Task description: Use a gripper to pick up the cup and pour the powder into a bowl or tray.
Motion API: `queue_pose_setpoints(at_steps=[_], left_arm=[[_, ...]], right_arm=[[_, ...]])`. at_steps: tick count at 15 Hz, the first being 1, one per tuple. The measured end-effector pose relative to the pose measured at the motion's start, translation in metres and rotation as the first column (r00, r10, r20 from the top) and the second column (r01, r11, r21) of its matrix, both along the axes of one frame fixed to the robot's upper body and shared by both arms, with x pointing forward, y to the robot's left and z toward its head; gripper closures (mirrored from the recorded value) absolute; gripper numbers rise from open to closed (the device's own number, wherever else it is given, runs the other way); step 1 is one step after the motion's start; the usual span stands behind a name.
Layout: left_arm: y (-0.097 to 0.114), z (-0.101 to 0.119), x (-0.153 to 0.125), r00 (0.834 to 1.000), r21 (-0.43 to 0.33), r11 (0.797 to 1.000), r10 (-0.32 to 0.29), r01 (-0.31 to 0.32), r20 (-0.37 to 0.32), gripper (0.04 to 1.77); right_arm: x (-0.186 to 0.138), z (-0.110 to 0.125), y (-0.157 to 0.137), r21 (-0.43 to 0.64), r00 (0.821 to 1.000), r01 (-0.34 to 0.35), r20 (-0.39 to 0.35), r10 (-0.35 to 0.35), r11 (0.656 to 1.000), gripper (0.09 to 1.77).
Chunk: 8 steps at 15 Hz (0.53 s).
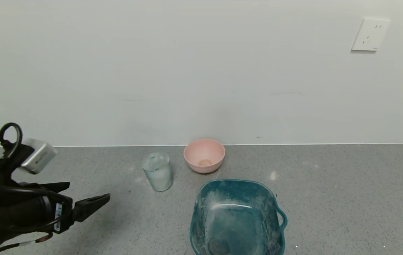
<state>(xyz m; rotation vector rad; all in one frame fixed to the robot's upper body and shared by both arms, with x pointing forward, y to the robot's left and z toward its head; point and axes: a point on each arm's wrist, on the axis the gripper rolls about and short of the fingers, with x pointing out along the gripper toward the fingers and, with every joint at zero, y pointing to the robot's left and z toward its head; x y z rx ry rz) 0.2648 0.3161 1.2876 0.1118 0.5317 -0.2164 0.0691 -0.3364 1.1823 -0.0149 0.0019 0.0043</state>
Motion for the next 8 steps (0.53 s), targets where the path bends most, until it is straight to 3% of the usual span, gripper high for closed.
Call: queue_pose_setpoints(at_steps=[5,8], left_arm=[[-0.004,-0.038,0.041,0.998,0.017,1.0,-0.022,0.023,-0.063,0.09],[-0.008,-0.06,0.056,0.994,-0.004,0.998,-0.068,0.068,-0.086,0.09]], right_arm=[[0.0,0.0,0.0,0.0,1.0,0.0,-0.001,0.0,1.0,0.15],[0.0,0.0,0.0,0.0,1.0,0.0,0.0,0.0,1.0,0.15]])
